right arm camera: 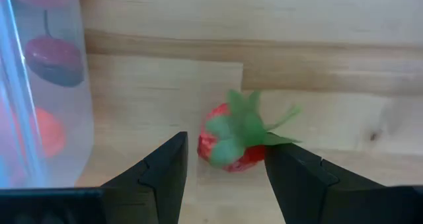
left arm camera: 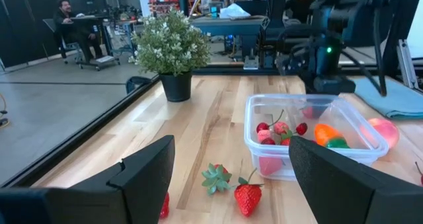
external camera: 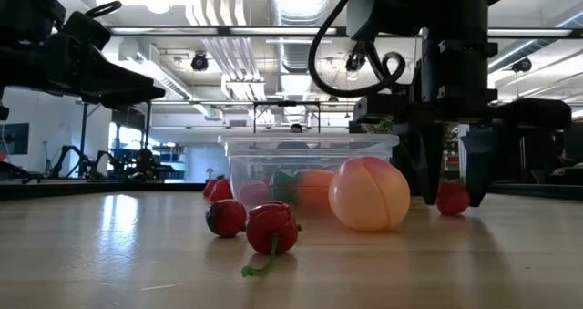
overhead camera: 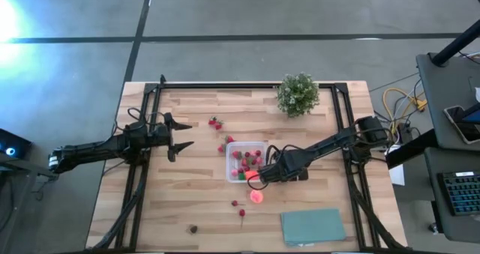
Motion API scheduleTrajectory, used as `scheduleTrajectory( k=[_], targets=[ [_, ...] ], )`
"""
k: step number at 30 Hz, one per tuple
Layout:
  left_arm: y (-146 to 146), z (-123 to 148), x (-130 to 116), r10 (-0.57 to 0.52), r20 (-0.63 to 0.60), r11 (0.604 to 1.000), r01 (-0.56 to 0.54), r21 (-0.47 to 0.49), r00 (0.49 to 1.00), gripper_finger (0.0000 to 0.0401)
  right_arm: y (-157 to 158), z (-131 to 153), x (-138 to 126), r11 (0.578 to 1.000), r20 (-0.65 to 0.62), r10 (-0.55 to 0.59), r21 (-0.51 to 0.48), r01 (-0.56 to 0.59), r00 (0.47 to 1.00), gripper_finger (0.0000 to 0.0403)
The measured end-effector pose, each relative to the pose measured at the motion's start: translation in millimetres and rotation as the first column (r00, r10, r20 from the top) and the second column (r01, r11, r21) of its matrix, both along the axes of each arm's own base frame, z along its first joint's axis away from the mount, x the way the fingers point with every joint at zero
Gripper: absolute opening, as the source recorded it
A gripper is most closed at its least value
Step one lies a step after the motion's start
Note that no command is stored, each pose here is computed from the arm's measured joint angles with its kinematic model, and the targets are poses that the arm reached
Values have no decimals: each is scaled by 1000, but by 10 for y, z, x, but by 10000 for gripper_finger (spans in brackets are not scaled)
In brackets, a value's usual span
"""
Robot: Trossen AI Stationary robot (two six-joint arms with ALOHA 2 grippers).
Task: Pick and placing Produce into tupperware
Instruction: Put the strawberry into the transparent bin
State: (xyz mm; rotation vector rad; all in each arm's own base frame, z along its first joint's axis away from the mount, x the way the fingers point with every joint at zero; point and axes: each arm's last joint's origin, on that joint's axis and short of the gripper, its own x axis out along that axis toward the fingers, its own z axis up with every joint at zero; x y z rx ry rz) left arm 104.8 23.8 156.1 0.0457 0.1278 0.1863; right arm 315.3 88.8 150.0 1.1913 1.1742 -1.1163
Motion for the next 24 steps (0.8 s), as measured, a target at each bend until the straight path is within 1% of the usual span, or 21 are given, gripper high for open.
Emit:
scheduleTrajectory(
  k=[3, 9, 14, 19, 24],
  targets=[
    [0, -1, 0, 0, -2, 1000, 0, 0, 1000, 283, -12, -18, 14, 999, 0, 27, -20, -27, 1000, 187],
    [0, 1, 1, 0, 0, 1000, 0, 0, 1000, 283, -86, -15, 33, 999, 7, 9, -50, -8, 1000, 187],
    [0, -1, 1, 0, -1, 1000, 0, 0, 1000, 283, -123, -7, 60, 999, 22, 18, -42, -17, 1000, 187],
    [0, -2, 1, 0, -1, 1000, 0, 0, 1000, 283, -111, -3, 63, 999, 16, 49, -1, -49, 999, 187],
    [0, -1, 0, 0, 0, 1000, 0, 0, 1000, 283, -108, -3, 62, 999, 15, 50, -1, -50, 999, 183]
  ],
)
